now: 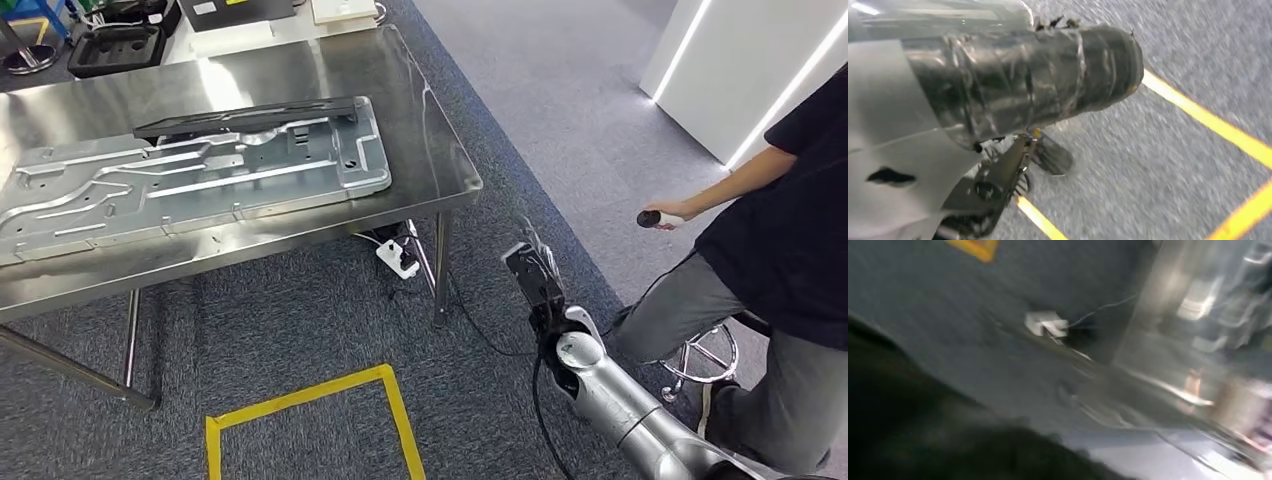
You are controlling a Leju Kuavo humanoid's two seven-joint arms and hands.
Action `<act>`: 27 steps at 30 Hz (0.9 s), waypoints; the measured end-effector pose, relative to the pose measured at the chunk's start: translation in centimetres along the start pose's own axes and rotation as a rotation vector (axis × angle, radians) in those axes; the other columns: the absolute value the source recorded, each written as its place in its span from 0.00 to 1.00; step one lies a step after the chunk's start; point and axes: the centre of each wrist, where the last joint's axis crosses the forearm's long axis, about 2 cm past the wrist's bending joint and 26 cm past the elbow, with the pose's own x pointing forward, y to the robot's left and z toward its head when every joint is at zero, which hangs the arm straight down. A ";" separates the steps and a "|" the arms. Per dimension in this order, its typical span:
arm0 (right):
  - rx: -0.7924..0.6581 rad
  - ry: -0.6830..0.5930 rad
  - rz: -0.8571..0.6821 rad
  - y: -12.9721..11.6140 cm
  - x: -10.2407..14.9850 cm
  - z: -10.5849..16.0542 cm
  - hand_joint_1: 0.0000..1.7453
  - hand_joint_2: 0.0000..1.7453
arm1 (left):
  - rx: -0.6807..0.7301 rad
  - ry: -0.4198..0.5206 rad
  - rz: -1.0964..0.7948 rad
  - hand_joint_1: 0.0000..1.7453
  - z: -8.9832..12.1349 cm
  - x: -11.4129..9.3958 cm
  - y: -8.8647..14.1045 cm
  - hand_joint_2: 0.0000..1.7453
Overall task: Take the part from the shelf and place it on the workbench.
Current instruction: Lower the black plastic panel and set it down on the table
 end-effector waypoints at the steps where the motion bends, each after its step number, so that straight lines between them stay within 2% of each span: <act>1: -0.016 0.054 -0.039 -0.8 -2.0 0.8 0.00 0.00 | 0.000 0.005 0.007 0.00 -0.1 -0.4 0.4 0.00; 4: -0.099 0.252 -0.101 -2.4 -7.1 4.0 0.00 0.00 | 0.009 0.029 0.018 0.00 -0.4 -1.7 1.7 0.00; 7: -0.151 0.438 -0.095 -2.4 -10.3 7.2 0.00 0.00 | 0.021 0.043 0.018 0.00 -0.6 -2.3 2.5 0.00; 11: -0.217 0.635 -0.078 -2.1 -12.7 9.9 0.00 0.00 | 0.024 0.034 0.016 0.00 -0.6 -2.0 2.7 0.00; 16: -0.301 0.944 -0.045 -1.2 -14.6 13.6 0.00 0.00 | 0.011 0.030 -0.004 0.00 -0.6 -2.0 2.6 0.00; 18: -0.294 1.001 -0.047 -0.4 -14.9 14.2 0.00 0.00 | 0.010 0.025 -0.006 0.00 -0.6 -1.7 2.4 0.00; 27: -0.245 1.112 -0.064 3.1 -15.4 15.5 0.00 0.00 | 0.020 0.017 0.008 0.00 -0.5 -2.1 2.2 0.00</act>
